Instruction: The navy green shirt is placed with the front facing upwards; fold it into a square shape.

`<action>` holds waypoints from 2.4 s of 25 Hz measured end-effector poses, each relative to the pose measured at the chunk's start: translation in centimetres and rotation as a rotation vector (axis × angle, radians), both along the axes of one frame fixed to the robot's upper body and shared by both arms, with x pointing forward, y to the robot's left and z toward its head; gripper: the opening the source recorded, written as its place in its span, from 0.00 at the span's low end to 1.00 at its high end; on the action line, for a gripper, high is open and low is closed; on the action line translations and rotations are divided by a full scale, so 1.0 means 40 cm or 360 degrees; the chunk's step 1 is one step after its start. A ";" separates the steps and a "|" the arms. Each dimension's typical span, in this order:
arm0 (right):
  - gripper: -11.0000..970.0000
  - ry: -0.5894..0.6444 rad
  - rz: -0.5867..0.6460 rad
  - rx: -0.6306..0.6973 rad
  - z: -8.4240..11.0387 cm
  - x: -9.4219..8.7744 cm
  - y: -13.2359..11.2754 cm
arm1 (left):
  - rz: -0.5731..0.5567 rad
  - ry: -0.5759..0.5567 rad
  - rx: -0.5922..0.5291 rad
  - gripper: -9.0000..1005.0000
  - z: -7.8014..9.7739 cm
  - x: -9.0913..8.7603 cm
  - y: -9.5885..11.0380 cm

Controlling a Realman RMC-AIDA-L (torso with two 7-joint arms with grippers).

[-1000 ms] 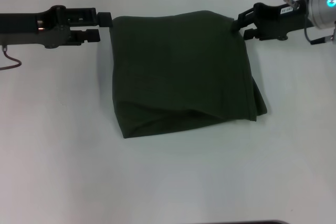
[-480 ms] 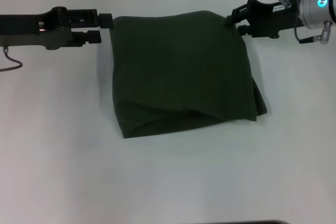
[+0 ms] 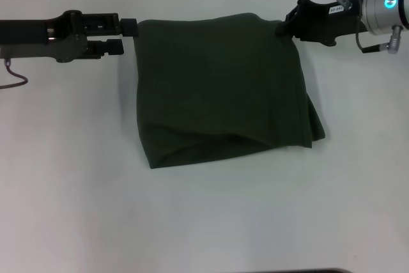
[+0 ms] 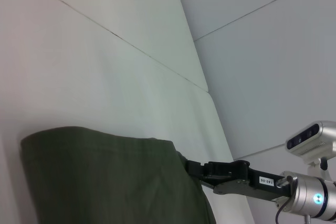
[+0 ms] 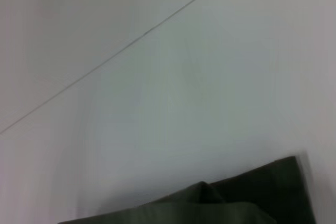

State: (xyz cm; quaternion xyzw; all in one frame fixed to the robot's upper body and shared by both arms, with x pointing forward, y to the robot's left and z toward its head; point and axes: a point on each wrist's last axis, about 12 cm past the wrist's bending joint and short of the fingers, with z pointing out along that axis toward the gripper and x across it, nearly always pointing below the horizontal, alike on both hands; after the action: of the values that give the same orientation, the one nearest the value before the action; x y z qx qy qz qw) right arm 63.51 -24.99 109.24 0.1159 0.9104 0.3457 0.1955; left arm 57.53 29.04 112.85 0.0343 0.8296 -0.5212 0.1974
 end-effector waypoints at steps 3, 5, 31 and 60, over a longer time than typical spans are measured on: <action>0.16 -0.0008 0.0002 0.0001 0.004 0.002 0.000 | 0.0003 -0.0002 0.0001 0.73 0.000 0.000 0.002; 0.10 -0.0010 0.0003 0.0003 0.007 0.003 -0.001 | 0.0005 -0.0002 0.0002 0.73 0.000 0.000 0.003; 0.04 -0.0143 -0.0045 0.0004 0.028 0.027 -0.009 | 0.0001 -0.0005 0.0002 0.73 0.002 0.002 0.003; 0.28 -0.0142 -0.0112 0.0000 0.026 0.028 -0.039 | 0.0009 0.0000 -0.0002 0.73 -0.001 -0.001 0.005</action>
State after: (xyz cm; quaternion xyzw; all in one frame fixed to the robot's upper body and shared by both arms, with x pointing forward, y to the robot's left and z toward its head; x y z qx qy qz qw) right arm 64.64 -26.54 110.27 0.1322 0.8961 0.3435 0.2480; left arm 57.49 29.25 112.82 0.0317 0.8293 -0.5213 0.1988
